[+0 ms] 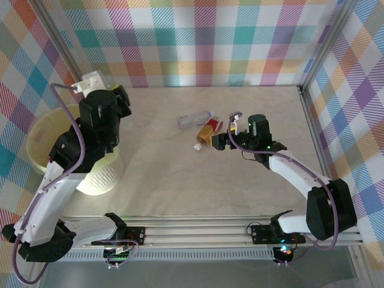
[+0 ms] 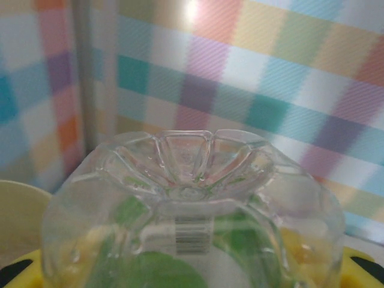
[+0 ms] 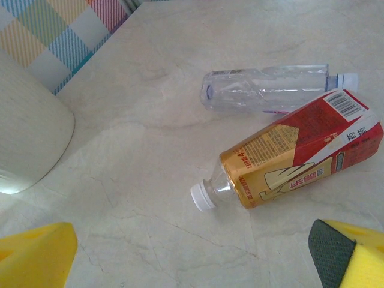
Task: Put the plastic bottles in the bin
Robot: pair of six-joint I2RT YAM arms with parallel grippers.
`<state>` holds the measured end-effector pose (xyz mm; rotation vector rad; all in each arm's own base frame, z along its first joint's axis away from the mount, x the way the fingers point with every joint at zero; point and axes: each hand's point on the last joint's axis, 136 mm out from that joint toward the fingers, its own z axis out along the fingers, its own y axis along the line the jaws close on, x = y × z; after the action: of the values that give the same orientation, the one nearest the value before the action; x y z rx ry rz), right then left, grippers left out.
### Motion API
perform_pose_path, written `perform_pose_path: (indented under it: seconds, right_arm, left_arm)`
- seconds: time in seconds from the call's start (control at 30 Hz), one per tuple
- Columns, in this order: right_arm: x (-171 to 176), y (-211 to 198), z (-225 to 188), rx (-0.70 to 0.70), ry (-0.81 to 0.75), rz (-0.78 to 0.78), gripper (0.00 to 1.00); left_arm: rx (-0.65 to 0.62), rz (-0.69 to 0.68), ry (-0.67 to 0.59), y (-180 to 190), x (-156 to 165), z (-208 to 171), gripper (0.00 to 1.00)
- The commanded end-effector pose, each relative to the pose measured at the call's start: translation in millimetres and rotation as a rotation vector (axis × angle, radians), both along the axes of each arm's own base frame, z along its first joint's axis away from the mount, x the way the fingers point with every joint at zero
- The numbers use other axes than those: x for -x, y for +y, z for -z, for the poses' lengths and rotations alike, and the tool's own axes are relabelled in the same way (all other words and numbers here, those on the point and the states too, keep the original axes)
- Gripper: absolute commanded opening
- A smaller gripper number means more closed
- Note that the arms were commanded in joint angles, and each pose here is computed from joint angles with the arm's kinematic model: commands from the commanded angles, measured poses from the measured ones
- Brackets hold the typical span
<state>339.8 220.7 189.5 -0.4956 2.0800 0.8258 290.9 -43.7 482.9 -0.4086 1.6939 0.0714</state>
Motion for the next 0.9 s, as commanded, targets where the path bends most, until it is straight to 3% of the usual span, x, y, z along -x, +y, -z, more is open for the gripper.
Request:
perform_pose_path:
  seconds: [0.0, 0.2, 0.4, 0.57, 0.67, 0.87]
  right_arm:
    - [-4.4, 9.5, -21.4, -0.045, -0.045, -0.028, 1.0]
    - [-6.2, 10.0, -29.4, -0.039, -0.066, -0.033, 1.0]
    - [-9.4, 12.3, -37.3, -0.04, -0.078, -0.04, 1.0]
    - [-11.6, 14.6, -47.6, -0.045, -0.096, -0.047, 1.0]
    - [-13.5, 15.4, -51.0, -0.045, -0.107, -0.05, 1.0]
    - [-12.4, 19.6, -56.3, -0.05, -0.106, -0.067, 1.0]
  left_arm:
    - [-0.148, -0.211, 0.033, 47.5, 13.0, -5.7, 0.44]
    - [-0.14, -0.441, 0.047, 111.6, 29.6, -3.1, 0.44]
    - [-0.133, -0.605, 0.166, 165.1, 34.6, 29.9, 0.44]
    - [0.02, -0.637, 0.239, 198.7, 26.7, 67.2, 0.45]
    - [0.168, -0.676, 0.181, 215.0, 20.8, 79.2, 0.44]
    - [0.383, -0.831, -0.081, 237.1, 19.7, 84.1, 0.44]
